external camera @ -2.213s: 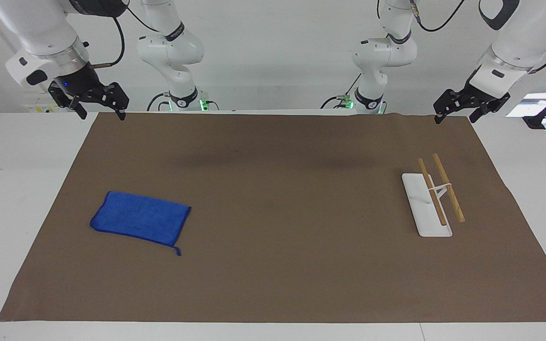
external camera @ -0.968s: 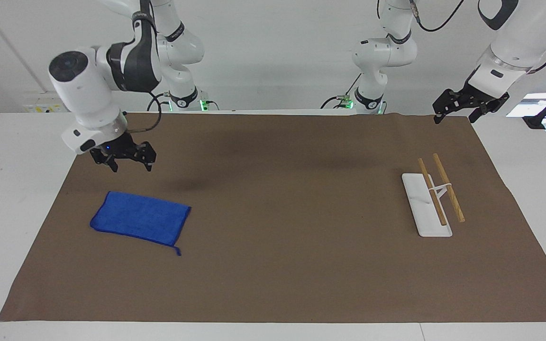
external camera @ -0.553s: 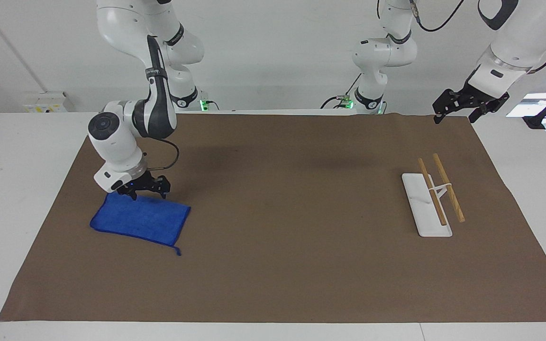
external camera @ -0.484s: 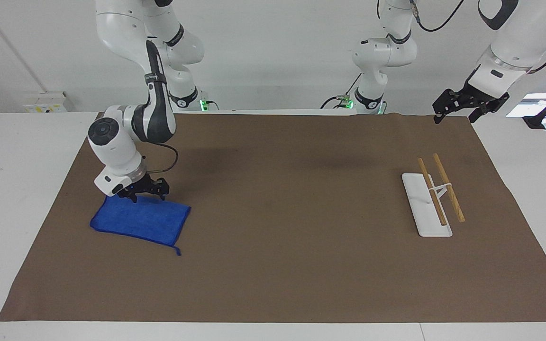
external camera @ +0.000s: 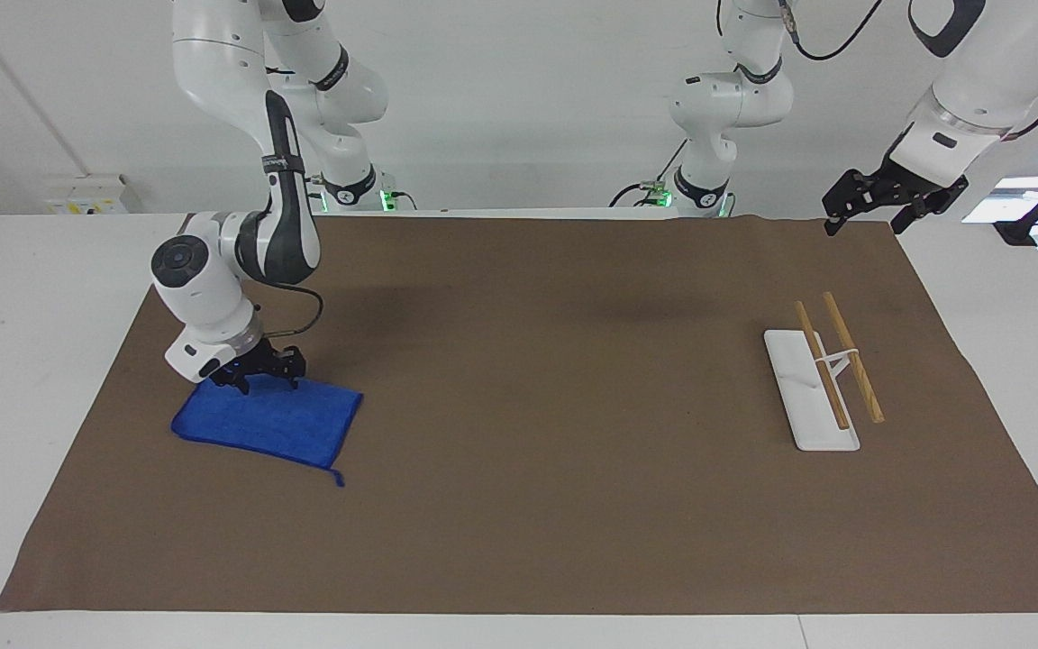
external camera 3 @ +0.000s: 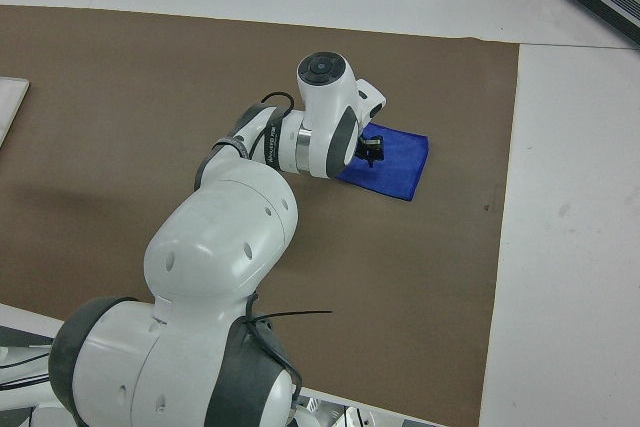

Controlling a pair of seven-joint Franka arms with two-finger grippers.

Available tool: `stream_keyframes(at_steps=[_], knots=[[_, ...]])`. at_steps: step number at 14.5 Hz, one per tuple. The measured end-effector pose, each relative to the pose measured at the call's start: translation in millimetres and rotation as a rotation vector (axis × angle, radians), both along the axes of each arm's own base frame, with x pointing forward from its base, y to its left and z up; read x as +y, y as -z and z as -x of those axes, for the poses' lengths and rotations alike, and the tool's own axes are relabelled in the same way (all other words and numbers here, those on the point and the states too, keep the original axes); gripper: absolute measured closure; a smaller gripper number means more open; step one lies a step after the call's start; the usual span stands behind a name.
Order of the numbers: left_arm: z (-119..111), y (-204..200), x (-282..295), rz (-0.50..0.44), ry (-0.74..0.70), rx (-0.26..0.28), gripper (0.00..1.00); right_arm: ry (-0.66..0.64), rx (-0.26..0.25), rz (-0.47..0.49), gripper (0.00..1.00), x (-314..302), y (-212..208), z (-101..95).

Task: Right arm passes towel to left arm to hang
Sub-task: 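Grasp the blue towel's edge with the right gripper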

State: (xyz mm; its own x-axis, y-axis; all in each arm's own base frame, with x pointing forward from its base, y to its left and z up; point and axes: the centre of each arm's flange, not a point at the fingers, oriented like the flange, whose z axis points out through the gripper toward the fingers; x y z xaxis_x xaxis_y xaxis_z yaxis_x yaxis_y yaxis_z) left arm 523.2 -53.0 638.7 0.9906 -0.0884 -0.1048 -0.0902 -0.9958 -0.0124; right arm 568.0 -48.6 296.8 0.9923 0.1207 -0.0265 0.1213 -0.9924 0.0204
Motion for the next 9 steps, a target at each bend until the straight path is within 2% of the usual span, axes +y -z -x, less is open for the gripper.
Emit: stream_keyframes(at_steps=[3, 5, 6, 7, 9], knots=[[-1, 0, 11, -0.004, -0.051, 0.0, 0.0, 0.002, 0.007, 0.0, 0.15, -1, 6, 0.1], [-2, 2, 26, -0.005, -0.093, 0.004, 0.0, 0.005, 0.012, -0.001, 0.25, -2, 9, 0.4], [-2, 3, 30, -0.005, -0.102, 0.005, 0.0, 0.006, 0.013, -0.001, 0.26, -3, 9, 0.6], [-2, 3, 33, -0.006, -0.109, 0.006, 0.0, 0.006, 0.014, -0.001, 0.32, -3, 10, 0.9], [-2, 3, 35, -0.006, -0.117, 0.007, 0.0, 0.006, 0.011, -0.002, 0.57, -2, 8, 0.7]])
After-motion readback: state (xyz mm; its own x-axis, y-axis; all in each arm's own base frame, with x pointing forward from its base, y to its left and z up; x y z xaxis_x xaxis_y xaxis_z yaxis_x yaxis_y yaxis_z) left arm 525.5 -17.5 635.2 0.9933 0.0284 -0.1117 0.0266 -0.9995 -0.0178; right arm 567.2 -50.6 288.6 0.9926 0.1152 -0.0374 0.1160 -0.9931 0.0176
